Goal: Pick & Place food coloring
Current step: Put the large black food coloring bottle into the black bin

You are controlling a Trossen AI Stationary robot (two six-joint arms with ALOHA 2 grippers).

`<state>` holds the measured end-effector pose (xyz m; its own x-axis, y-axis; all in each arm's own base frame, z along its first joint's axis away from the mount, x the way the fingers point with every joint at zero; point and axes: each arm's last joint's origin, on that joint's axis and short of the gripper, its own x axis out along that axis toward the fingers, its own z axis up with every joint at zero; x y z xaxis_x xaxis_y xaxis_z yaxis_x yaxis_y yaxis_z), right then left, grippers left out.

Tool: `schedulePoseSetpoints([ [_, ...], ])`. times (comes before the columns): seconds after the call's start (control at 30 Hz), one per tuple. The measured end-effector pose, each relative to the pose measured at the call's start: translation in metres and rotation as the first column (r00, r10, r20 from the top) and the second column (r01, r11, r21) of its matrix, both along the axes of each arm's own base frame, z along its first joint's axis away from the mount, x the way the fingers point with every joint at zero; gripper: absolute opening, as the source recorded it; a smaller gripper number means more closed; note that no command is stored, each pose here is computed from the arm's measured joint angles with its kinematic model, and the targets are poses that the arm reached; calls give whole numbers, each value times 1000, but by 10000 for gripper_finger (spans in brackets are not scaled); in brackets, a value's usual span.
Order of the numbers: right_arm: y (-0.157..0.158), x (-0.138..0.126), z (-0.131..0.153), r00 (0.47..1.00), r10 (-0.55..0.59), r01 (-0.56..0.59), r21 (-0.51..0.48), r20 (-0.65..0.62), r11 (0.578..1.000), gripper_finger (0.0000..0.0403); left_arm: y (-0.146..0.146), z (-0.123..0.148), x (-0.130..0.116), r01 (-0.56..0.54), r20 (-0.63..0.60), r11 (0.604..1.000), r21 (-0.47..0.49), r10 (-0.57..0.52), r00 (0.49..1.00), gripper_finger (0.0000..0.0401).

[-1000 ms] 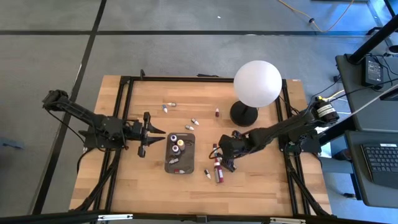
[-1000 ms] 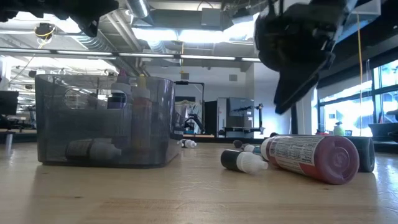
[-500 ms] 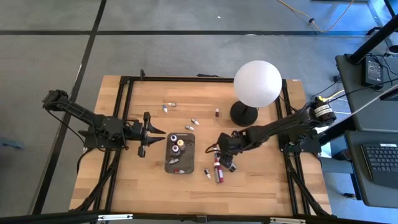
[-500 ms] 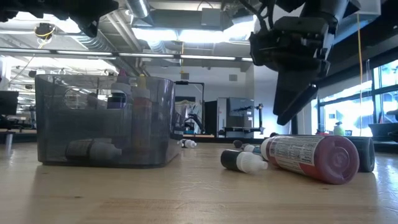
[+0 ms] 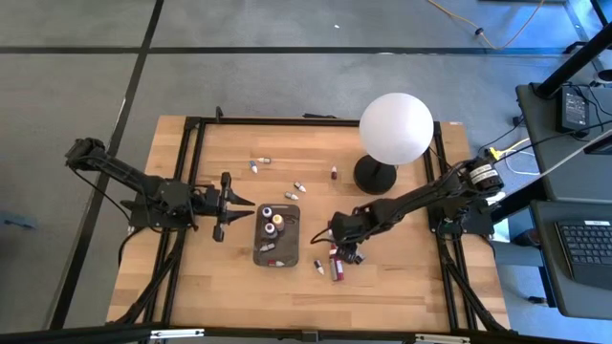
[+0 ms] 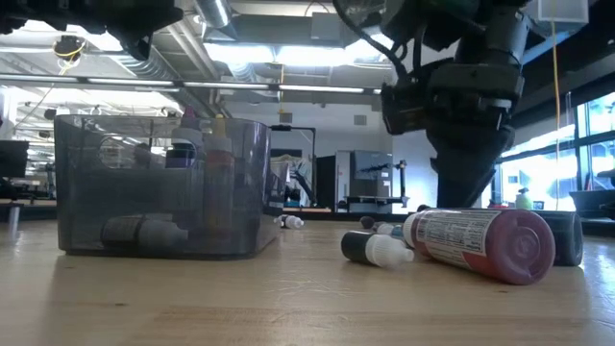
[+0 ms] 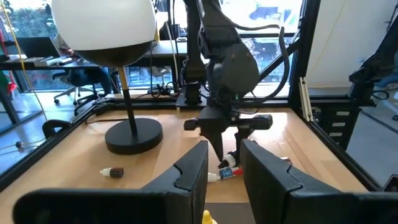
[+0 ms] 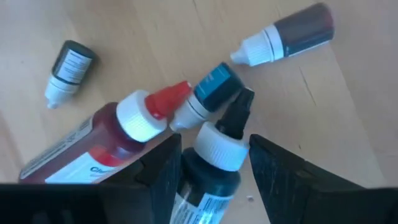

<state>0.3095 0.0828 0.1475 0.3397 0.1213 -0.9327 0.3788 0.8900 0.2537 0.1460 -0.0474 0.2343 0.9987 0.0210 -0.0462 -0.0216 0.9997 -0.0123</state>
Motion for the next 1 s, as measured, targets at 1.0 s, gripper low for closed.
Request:
schedulePoseSetpoints([
  [1.0,0,4,-9,999,46,-47,-67,-22,997,147,0,0,0,2,-2,998,56,-1,1000,93],
])
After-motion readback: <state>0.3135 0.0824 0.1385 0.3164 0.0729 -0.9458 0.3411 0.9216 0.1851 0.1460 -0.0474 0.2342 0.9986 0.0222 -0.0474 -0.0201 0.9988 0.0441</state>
